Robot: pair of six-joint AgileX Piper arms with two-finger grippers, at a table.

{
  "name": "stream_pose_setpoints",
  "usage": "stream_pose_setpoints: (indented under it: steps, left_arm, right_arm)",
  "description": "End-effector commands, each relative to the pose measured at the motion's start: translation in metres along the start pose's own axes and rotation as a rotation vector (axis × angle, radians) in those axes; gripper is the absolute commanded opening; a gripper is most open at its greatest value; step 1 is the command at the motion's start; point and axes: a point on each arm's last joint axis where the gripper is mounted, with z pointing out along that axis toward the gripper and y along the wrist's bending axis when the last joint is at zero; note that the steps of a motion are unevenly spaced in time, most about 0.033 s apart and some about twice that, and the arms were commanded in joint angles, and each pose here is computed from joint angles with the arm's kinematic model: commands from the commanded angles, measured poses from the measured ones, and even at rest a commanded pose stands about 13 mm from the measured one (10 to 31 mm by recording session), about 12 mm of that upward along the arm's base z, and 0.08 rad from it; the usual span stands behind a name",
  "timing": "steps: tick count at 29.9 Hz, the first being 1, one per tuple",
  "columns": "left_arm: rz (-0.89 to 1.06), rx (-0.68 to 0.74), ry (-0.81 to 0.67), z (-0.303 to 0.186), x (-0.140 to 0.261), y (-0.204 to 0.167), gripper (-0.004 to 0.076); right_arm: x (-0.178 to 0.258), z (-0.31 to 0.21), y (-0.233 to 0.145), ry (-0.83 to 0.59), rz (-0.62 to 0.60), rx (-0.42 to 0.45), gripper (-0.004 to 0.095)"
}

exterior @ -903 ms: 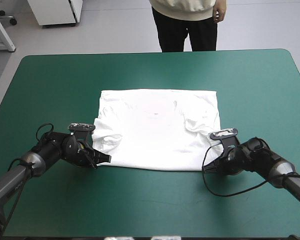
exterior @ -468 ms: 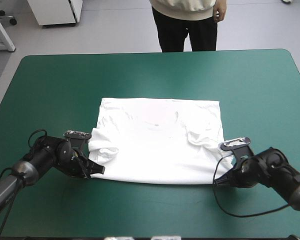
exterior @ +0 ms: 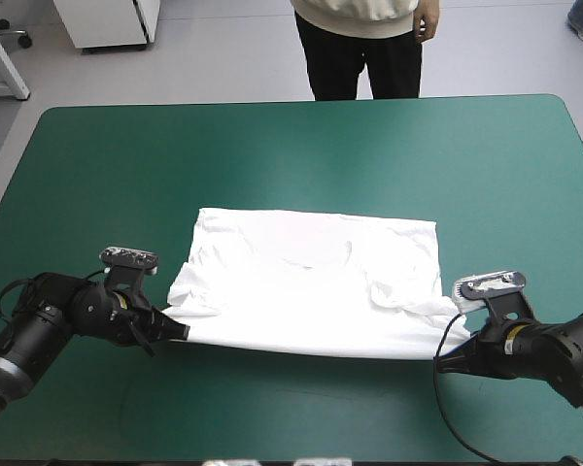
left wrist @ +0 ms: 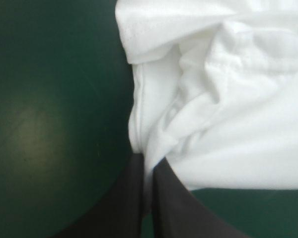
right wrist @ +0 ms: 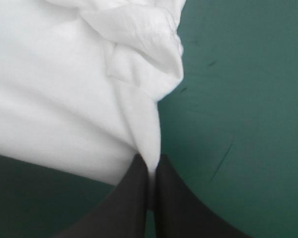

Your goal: Fold the cloth

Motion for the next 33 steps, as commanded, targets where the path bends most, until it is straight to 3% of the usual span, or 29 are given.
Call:
stream_pose_setpoints:
  steps: [1, 11, 18, 26, 33]
  left_arm:
    - [0.022, -0.025, -0.164, -0.020, -0.030, 0.001, -0.0009]
    - [0.011, -0.014, -0.283, 0.009, -0.121, -0.003, -0.0009]
    - [-0.005, -0.003, -0.409, 0.024, -0.175, -0.005, -0.0009]
    - [-0.015, 0.000, -0.427, 0.056, -0.197, -0.005, -0.0009]
    - [-0.012, -0.019, -0.398, 0.070, -0.197, -0.003, -0.0009]
  right_arm:
    - [-0.025, -0.017, -0.004, -0.114, -0.033, 0.056, -0.0017]
    - [-0.105, 0.004, -0.012, -0.229, -0.045, 0.117, -0.0017]
    - [-0.159, 0.035, -0.031, -0.278, -0.030, 0.074, -0.0017]
    - [-0.199, 0.088, -0.041, -0.228, -0.022, 0.076, -0.0017]
    - [-0.210, 0.102, -0.042, -0.218, -0.021, 0.075, -0.0009]
